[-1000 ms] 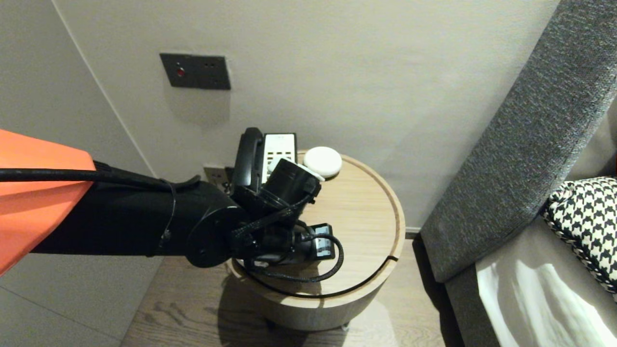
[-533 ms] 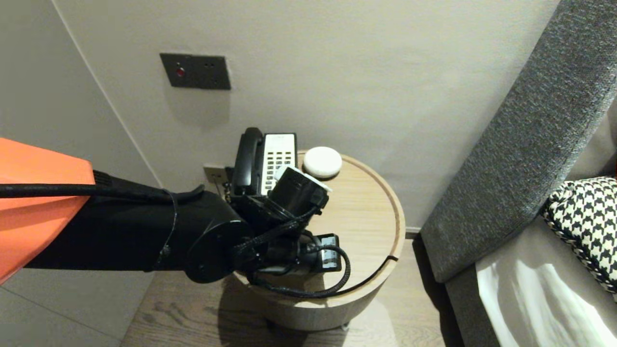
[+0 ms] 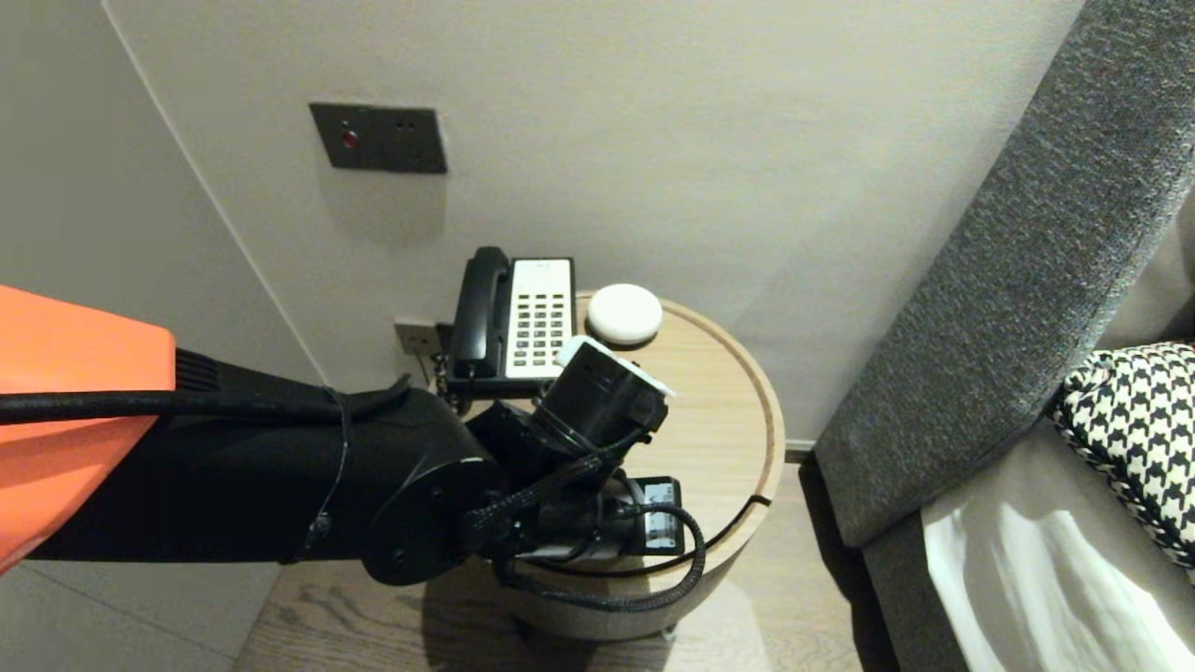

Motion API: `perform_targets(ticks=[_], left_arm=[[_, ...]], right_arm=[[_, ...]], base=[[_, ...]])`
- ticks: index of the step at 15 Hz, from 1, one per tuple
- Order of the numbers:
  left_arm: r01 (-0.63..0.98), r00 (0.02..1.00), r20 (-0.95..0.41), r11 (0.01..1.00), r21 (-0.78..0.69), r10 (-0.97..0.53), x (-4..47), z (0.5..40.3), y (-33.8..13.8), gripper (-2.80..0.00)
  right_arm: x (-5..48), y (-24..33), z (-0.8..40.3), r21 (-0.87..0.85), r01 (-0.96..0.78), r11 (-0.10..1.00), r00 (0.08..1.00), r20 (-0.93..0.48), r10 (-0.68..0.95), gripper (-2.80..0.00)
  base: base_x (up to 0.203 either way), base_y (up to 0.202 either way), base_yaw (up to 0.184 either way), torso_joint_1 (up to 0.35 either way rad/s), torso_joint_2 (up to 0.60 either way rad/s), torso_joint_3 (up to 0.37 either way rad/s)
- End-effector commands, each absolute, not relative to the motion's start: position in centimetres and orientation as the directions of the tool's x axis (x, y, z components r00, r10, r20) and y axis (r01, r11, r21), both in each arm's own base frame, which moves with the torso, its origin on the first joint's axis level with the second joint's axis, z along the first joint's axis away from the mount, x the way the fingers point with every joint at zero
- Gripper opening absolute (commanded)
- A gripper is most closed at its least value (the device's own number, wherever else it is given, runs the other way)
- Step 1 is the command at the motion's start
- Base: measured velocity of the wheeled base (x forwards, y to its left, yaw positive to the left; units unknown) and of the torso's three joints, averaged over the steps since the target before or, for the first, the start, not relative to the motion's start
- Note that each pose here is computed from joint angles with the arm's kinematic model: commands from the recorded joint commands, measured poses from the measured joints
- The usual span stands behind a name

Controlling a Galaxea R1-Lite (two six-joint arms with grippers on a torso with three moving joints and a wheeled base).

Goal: Open the nightstand drawer

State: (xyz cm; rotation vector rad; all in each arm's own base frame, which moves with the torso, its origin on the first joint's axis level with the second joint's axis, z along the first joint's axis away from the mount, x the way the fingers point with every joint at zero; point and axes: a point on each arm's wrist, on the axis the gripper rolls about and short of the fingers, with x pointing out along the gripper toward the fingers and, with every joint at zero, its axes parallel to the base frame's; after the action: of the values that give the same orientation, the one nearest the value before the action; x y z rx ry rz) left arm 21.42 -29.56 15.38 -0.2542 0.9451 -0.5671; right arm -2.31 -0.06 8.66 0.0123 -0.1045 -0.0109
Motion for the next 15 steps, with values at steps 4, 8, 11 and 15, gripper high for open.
perform_targets(ticks=[4,8,11,15], left_arm=[[0.356,0.440,-0.689,0.816,-0.455,-0.576,20.0,15.9,-29.3,-2.80],[0.356,0.420,-0.709,0.821,-0.446,-0.567,19.3,15.1,-29.0,-2.80],[0.355,0.417,-0.711,0.821,-0.446,-0.566,18.9,15.1,-28.6,-2.80],[0.353,0.468,-0.682,0.827,-0.438,-0.562,19.0,16.1,-28.5,-2.80]], right_arm=[[-2.0,-0.1,7.6,0.012,0.010,1.000,0.998,0.064,-0.011,-2.80],[-2.0,-0.1,7.6,0.012,0.010,1.000,0.998,0.064,-0.011,-2.80],[-2.0,-0.1,7.6,0.012,0.010,1.000,0.998,0.064,-0.011,-2.80],[-2.0,-0.1,7.6,0.012,0.010,1.000,0.998,0.064,-0.011,-2.80]], base=[[0.000,0.000,0.000,0.000,0.00,0.000],[0.000,0.000,0.000,0.000,0.00,0.000],[0.000,0.000,0.000,0.000,0.00,0.000],[0.000,0.000,0.000,0.000,0.00,0.000]])
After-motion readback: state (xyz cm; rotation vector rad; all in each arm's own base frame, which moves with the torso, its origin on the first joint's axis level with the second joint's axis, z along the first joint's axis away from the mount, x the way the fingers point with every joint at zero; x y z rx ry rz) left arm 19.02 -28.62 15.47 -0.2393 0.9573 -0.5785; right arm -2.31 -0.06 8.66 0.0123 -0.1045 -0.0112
